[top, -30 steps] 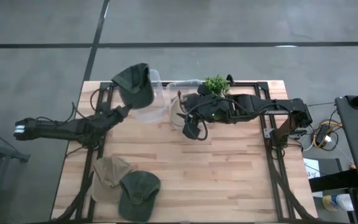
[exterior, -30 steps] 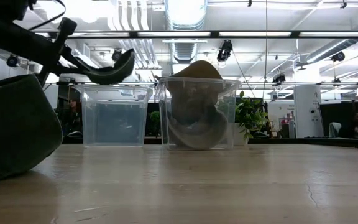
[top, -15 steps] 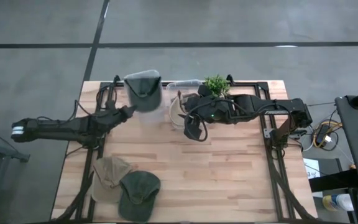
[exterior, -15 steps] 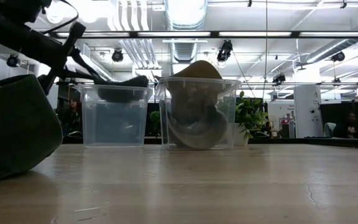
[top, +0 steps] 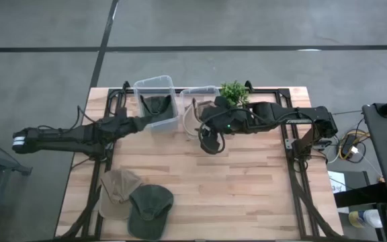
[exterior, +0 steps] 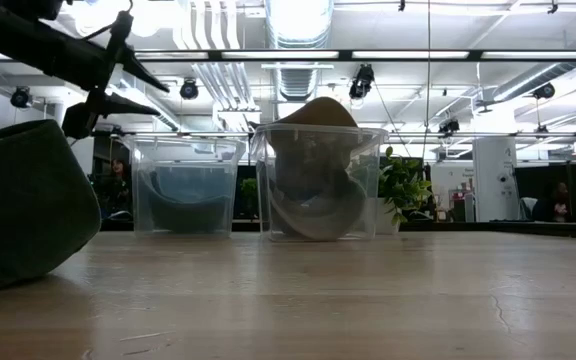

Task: Pick & Place hat
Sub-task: Put the black cap into the left transparent bin

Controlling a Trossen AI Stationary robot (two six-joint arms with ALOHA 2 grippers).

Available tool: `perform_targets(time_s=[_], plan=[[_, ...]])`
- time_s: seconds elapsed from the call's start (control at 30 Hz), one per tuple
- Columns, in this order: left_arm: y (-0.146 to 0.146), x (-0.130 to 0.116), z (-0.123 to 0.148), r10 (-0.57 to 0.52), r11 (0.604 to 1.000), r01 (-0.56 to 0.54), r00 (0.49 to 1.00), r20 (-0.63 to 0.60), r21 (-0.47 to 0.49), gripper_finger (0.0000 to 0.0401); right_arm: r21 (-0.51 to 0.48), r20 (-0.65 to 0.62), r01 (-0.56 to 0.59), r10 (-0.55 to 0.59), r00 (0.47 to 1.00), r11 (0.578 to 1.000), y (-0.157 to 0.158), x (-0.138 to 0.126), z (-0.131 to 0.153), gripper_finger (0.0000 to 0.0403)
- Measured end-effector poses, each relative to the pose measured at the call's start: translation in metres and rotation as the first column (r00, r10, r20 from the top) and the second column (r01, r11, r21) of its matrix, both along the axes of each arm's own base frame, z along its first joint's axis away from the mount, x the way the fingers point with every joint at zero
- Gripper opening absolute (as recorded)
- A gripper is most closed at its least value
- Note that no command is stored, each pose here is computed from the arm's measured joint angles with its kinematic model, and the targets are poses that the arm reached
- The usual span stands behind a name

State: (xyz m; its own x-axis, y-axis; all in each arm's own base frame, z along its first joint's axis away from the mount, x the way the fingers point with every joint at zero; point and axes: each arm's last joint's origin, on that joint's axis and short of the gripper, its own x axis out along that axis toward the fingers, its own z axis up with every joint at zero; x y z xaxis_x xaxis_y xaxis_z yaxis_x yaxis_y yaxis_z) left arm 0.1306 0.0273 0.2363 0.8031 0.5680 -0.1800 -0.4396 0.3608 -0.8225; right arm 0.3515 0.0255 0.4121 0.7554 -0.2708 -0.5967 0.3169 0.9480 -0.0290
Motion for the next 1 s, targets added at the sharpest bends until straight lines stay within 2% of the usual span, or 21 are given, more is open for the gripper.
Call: perform_targets(time_s=[0.13, 0.4, 0.57, 0.67, 0.77, 0.87, 0.93, 1.0], plan=[[-0.004, 0.002, 0.008, -0.13, 0.99, 0.13, 0.991, -0.018, 0.046, 0.0171, 0.115, -0.03, -0.086, 0.09, 0.996, 0.99, 0.01, 0.001, -0.012, 0.0201], [-0.008, 0.002, 0.02, -0.198, 0.954, 0.215, 0.975, -0.101, 0.207, 0.0171, 0.214, -0.041, -0.249, 0.263, 0.964, 0.945, 0.043, 0.006, -0.041, 0.0201], [-0.009, 0.002, 0.022, -0.268, 0.929, 0.289, 0.956, -0.117, 0.233, 0.0171, 0.264, 0.029, -0.325, 0.329, 0.944, 0.908, 0.072, 0.015, -0.063, 0.0201], [-0.011, 0.003, 0.021, -0.306, 0.908, 0.332, 0.942, -0.137, 0.255, 0.0171, 0.268, 0.079, -0.368, 0.361, 0.929, 0.89, 0.088, 0.021, -0.078, 0.0201], [-0.012, 0.003, 0.021, -0.346, 0.877, 0.382, 0.923, -0.169, 0.293, 0.0171, 0.207, 0.136, -0.45, 0.43, 0.892, 0.869, 0.103, 0.024, -0.086, 0.0201], [-0.013, 0.003, 0.021, -0.371, 0.864, 0.407, 0.913, -0.171, 0.295, 0.0171, 0.161, 0.143, -0.493, 0.474, 0.869, 0.855, 0.115, 0.026, -0.098, 0.0201], [-0.015, 0.004, 0.021, -0.419, 0.852, 0.447, 0.894, -0.157, 0.272, 0.0171, 0.175, 0.132, -0.477, 0.459, 0.878, 0.861, 0.116, 0.025, -0.104, 0.0201], [-0.018, 0.005, 0.019, -0.461, 0.854, 0.478, 0.878, -0.128, 0.203, 0.0171, 0.19, 0.132, -0.457, 0.439, 0.889, 0.869, 0.116, 0.025, -0.107, 0.0201]])
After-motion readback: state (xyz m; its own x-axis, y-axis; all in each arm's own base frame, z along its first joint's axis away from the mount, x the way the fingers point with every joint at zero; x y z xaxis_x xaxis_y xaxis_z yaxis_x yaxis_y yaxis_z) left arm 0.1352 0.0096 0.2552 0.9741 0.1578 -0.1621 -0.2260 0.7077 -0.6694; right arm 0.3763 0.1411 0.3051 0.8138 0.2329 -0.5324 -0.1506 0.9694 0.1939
